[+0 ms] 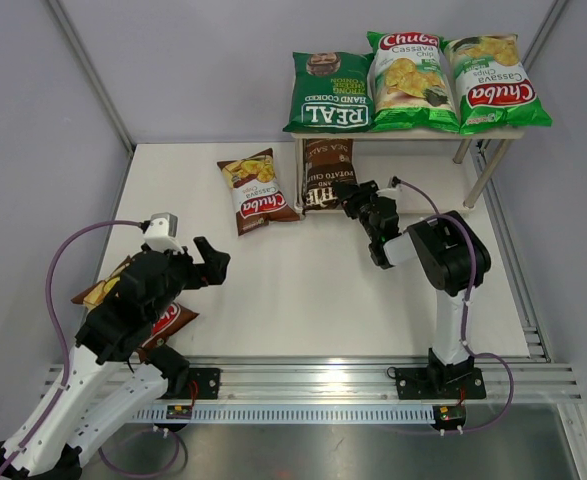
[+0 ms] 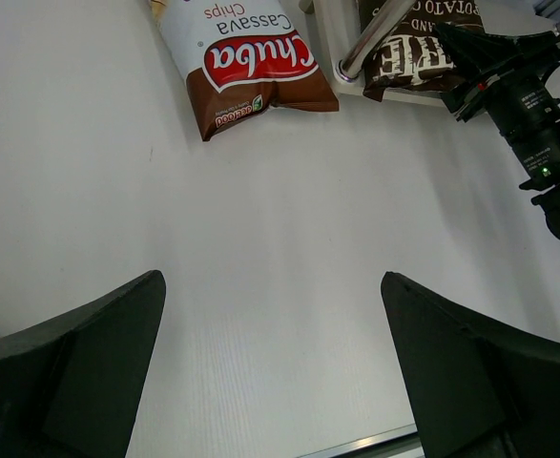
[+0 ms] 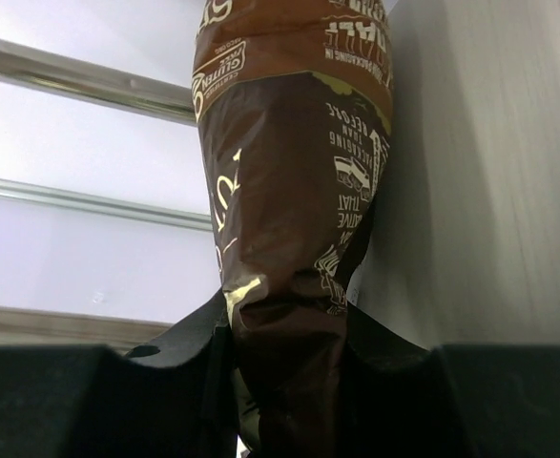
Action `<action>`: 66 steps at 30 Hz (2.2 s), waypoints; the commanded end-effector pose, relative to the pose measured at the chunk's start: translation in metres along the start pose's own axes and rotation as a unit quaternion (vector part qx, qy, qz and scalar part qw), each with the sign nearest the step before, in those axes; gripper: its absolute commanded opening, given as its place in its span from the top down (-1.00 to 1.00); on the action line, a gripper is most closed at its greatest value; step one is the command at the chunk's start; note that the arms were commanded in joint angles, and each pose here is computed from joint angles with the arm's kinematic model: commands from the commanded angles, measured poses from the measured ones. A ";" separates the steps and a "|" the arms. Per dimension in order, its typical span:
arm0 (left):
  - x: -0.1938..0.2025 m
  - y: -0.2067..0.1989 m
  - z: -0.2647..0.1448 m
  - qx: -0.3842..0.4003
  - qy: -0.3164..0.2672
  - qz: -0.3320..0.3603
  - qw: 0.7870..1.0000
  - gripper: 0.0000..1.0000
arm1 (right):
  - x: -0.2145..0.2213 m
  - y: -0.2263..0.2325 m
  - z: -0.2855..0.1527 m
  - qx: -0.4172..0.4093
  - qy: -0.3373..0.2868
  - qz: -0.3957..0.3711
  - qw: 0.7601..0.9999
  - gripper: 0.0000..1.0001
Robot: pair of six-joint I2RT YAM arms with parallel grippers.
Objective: Place and organize the chips bags onto the shelf
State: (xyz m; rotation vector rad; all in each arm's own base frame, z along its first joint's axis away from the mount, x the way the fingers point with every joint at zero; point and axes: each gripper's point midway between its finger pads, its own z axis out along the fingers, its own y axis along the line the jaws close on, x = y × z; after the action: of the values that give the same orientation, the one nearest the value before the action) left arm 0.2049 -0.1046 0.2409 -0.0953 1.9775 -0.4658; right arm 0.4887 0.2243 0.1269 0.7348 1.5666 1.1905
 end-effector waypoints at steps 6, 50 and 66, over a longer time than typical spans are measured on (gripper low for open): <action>-0.016 -0.007 -0.008 0.018 -0.024 -0.001 1.000 -0.98 | 0.017 0.011 0.005 -0.014 -0.004 0.040 0.999 0.21; -0.003 0.004 0.096 -0.028 0.020 -0.095 0.995 -0.98 | -0.059 0.044 -0.130 0.185 0.012 -0.193 0.964 -0.99; -0.045 0.059 0.221 0.053 -0.046 -0.178 0.981 -0.98 | 0.010 0.124 -0.254 -0.017 0.242 -0.227 0.943 -0.99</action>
State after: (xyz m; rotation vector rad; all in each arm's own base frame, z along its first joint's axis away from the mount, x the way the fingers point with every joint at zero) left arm 0.3911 -0.0911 0.1288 -0.5240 2.0279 -0.6753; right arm 0.2656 0.1755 0.2448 0.1586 1.9492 0.9526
